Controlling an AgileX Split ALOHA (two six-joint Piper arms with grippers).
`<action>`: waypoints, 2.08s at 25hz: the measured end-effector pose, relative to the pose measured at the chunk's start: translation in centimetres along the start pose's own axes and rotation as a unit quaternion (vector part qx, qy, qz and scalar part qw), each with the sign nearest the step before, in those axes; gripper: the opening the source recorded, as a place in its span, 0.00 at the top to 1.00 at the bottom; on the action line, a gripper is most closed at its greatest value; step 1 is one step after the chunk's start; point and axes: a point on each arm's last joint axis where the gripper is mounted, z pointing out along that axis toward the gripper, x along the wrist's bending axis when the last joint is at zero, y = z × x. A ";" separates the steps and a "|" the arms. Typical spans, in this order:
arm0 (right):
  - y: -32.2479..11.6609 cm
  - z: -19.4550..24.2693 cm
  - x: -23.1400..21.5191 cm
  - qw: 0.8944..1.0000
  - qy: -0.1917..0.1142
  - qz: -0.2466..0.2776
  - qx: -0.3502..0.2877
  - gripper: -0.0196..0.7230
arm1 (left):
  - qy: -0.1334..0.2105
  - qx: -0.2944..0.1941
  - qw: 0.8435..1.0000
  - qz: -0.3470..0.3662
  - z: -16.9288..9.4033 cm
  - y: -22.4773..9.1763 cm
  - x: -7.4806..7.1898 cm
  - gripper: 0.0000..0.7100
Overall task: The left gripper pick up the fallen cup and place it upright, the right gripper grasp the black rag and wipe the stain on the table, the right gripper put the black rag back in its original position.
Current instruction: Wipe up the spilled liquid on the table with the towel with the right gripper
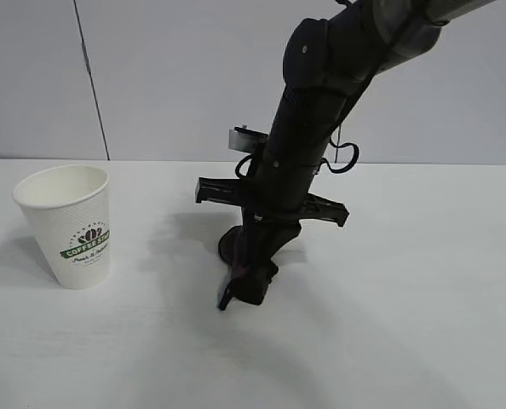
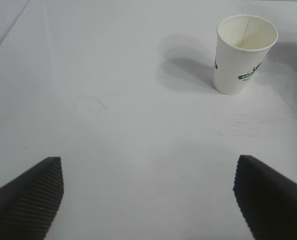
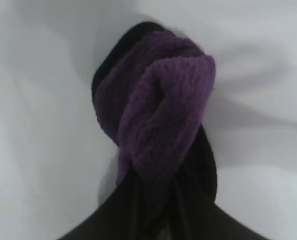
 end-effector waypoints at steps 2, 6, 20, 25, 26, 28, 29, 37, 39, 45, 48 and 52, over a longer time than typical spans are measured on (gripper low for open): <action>0.4 -0.7 -0.7 1.000 -0.011 -0.002 0.003 0.87 | 0.000 0.000 1.000 0.000 0.0 0.0 0.0 0.07; 1.8 -2.9 -0.9 1.000 -0.019 -0.010 -0.013 0.87 | 0.000 0.000 1.000 0.000 0.0 0.0 0.0 0.07; 2.3 -3.1 5.0 0.995 0.060 -0.018 -0.078 0.87 | 0.000 0.000 1.000 0.000 0.0 0.0 0.0 0.07; 1.4 -0.9 7.5 0.995 0.065 -0.037 -0.066 0.87 | 0.000 0.000 1.000 0.000 0.0 0.0 0.0 0.07; 1.2 -0.4 7.7 0.995 0.065 -0.039 -0.062 0.87 | 0.000 0.000 1.000 0.000 0.0 0.0 0.0 0.07; 1.0 0.2 8.0 0.995 0.064 -0.041 -0.057 0.87 | 0.000 0.000 1.000 0.000 0.0 0.0 0.0 0.07; 1.0 0.3 8.0 0.996 0.062 -0.041 -0.056 0.87 | 0.000 0.000 1.000 0.000 0.0 0.0 0.0 0.07; 1.1 0.4 7.2 0.997 0.021 -0.047 -0.061 0.87 | 0.000 0.000 1.000 0.000 0.0 0.0 0.0 0.07; 1.1 0.6 7.1 0.997 0.017 -0.049 -0.058 0.87 | 0.000 0.000 1.000 0.000 0.0 0.0 0.0 0.07; 1.0 1.1 6.7 0.997 -0.006 -0.059 -0.049 0.87 | 0.000 0.000 1.000 0.000 0.0 0.0 0.0 0.07; 0.8 1.1 6.2 0.996 -0.031 -0.066 -0.040 0.87 | 0.000 0.000 1.000 0.000 0.0 0.0 0.0 0.07; 0.6 1.1 5.8 0.995 -0.053 -0.076 -0.027 0.87 | 0.000 0.000 1.000 0.000 0.0 0.0 0.0 0.07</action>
